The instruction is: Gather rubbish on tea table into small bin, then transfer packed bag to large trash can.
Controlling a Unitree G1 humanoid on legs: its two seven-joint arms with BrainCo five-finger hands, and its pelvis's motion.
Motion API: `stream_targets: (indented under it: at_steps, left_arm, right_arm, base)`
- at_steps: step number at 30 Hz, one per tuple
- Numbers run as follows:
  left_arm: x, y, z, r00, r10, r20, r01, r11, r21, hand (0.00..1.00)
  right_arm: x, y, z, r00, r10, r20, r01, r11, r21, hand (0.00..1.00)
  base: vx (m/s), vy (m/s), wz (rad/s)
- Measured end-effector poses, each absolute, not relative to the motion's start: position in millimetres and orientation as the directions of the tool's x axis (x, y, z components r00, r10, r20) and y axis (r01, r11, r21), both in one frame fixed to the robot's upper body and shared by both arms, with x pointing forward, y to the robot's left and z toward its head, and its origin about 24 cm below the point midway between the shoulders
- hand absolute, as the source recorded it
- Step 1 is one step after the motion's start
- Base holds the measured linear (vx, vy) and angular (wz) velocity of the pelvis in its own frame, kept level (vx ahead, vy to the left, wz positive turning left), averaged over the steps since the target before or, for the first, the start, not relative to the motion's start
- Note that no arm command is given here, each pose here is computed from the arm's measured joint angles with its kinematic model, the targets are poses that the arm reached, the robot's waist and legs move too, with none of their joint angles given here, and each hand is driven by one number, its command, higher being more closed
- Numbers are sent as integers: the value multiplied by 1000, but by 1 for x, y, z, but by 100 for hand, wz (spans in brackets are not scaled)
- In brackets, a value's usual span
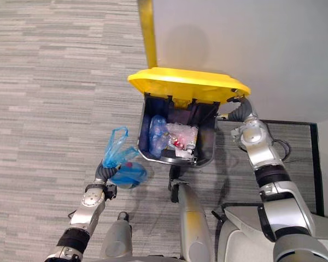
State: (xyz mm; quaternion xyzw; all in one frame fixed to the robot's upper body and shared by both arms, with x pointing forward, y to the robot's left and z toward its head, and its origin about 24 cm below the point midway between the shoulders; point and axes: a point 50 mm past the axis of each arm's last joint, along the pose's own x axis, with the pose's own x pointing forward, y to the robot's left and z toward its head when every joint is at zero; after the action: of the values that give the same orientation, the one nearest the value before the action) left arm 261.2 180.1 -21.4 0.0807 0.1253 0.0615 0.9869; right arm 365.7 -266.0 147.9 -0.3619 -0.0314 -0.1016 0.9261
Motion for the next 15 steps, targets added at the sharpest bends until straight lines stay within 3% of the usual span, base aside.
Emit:
stream_targets:
  at_steps: [10,15]
  left_arm:
    - [277,188,11,983,150,-101,-130,975,180,100]
    - [287,175,40,996,88,22,-90,987,136,100]
  right_arm:
    - [366,-272,159,972,-175,155,234,706,-669,0]
    - [368,-271,164,973,-164,163,231,699,-677,0]
  base:
    - [4,32,9]
    - [51,21,2]
